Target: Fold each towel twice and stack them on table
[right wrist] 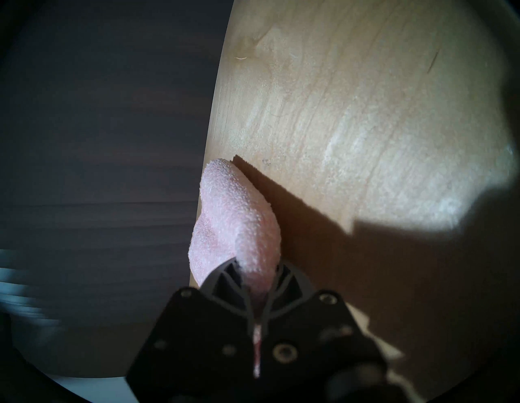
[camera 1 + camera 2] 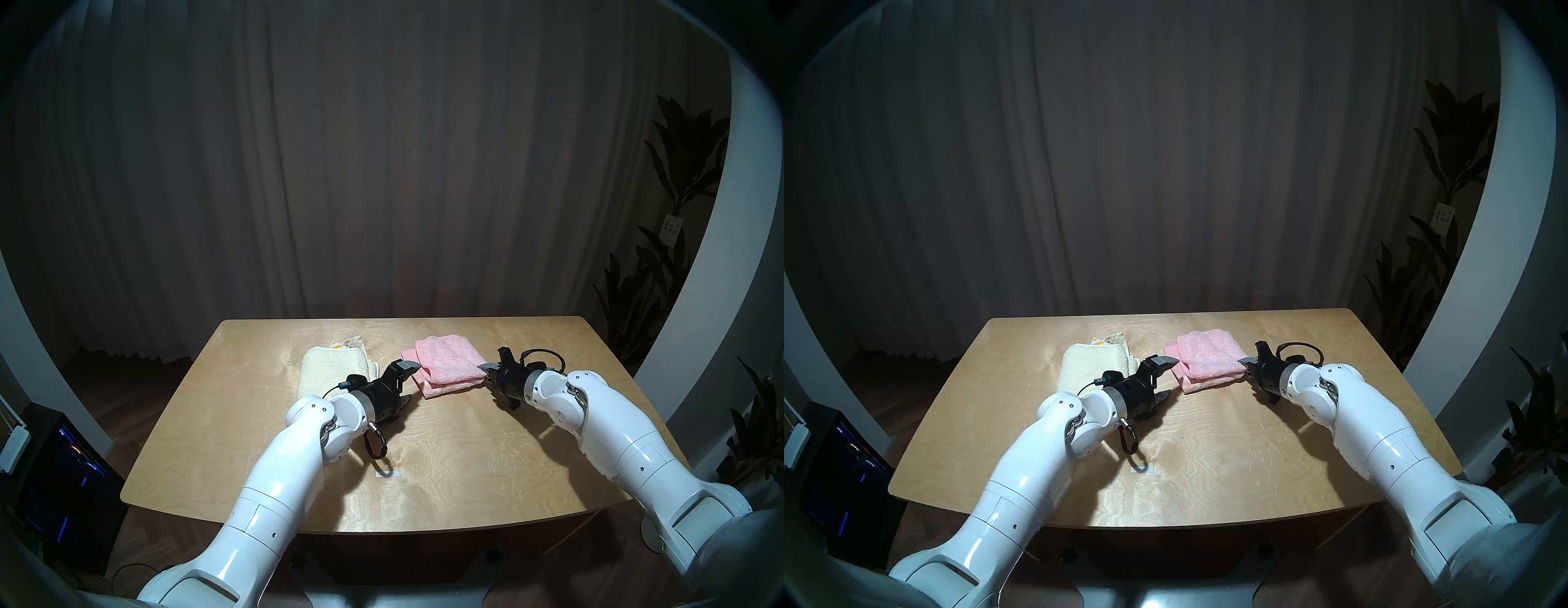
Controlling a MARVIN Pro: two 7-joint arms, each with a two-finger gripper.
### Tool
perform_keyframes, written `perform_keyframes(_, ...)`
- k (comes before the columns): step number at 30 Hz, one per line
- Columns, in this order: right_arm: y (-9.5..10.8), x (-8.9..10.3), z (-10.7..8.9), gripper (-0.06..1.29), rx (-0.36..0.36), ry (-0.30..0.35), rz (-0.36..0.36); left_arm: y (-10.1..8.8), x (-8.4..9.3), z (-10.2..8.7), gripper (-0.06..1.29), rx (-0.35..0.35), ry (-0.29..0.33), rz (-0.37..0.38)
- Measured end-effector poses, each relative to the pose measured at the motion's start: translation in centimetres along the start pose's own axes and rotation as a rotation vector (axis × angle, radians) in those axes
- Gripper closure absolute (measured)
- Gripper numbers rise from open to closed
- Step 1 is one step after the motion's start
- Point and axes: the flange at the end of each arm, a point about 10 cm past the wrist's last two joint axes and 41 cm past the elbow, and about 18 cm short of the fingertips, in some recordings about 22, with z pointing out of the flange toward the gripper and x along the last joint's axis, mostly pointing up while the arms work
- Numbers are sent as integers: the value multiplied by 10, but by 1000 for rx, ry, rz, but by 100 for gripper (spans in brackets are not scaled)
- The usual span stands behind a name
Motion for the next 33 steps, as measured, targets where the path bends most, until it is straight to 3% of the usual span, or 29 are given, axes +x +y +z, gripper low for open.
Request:
perform_keyframes(15,2,7,3,124,42,11,40,12,-27,15,3,-81,-91,-1)
perform_keyframes(20,1,8,5,124,46,21,41,17,-23,16,3,-104,-67,-1)
perform_keyframes(26,0,8,7,124,47,28,38,23,-3,7,3,-127,8,1)
perform_keyframes(33,-1,8,8,124,43,31,27,11,7,-4,3,-102,58,1)
